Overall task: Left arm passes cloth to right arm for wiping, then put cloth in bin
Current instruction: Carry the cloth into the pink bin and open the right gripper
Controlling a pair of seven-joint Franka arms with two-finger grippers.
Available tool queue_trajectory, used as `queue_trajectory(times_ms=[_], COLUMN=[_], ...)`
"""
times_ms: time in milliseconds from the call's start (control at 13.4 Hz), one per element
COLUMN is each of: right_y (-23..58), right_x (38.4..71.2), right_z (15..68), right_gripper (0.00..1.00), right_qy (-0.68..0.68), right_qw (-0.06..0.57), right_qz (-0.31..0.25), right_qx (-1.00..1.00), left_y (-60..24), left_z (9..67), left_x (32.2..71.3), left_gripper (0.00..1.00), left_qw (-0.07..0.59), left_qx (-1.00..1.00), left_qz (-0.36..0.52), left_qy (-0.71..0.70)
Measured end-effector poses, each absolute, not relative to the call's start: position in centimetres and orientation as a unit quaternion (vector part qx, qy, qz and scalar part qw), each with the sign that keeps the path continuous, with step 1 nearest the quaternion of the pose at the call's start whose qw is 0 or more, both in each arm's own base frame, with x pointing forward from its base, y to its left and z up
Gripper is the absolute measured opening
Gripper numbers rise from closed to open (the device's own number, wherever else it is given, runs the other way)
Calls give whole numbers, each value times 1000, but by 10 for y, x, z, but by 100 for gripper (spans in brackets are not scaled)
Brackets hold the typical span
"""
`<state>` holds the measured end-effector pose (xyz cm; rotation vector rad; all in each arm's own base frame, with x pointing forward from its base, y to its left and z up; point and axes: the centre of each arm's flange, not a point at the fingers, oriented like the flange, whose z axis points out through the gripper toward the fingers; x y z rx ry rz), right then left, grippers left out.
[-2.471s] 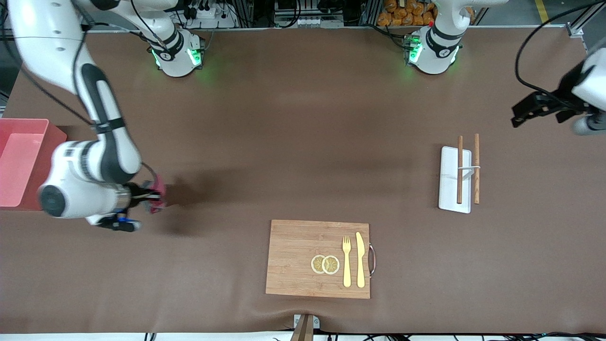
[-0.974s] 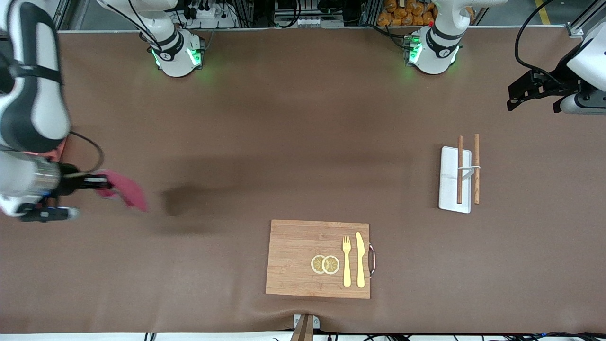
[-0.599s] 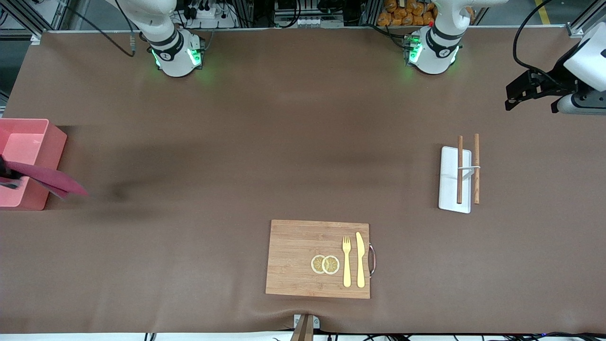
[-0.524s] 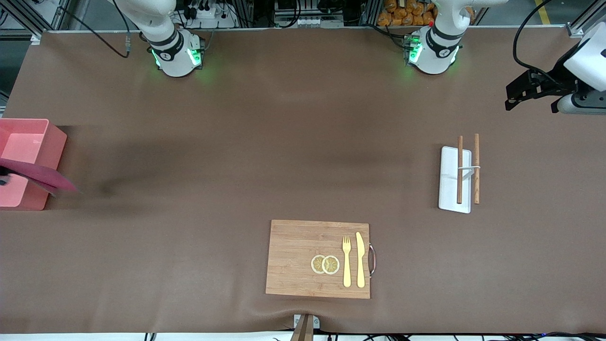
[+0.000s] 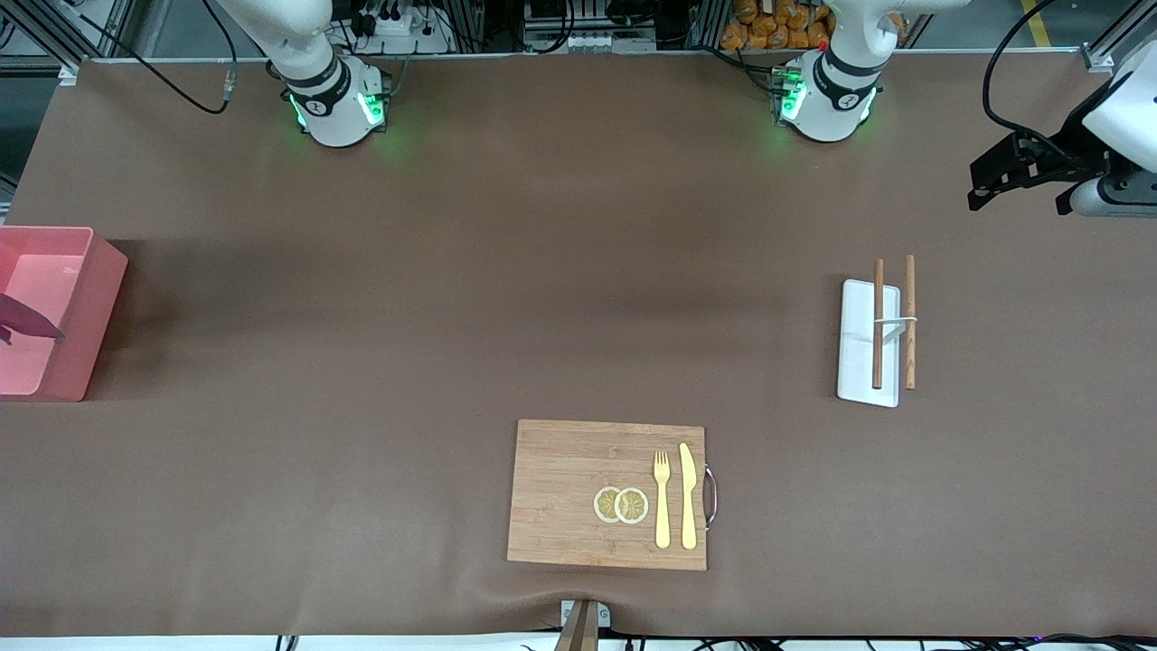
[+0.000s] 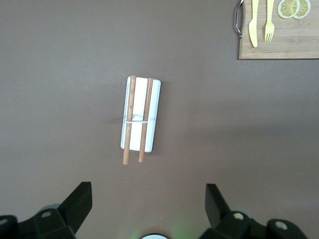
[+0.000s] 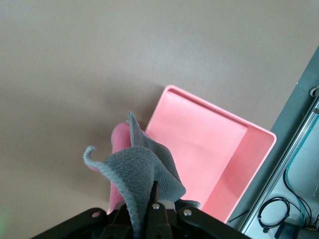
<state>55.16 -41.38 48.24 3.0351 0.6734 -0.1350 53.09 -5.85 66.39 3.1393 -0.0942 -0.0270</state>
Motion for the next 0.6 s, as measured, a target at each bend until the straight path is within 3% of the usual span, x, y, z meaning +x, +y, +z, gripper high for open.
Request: queue_trajectory(times_ms=[300, 599], right_y=[-481, -494], right_x=[526, 544], right_z=[397, 324], right_gripper=[2, 4], right_qy=[229, 237], right_qw=[-8, 14], right_qz=[-62, -45], right_qx=[971, 970], left_y=[-58, -58], left_z=[665, 665], left_x=[531, 531], left_gripper=[100, 100], left_qw=[1, 1], left_qx=[1000, 1000], left_qz=[-8, -7], left_qy=[-30, -30])
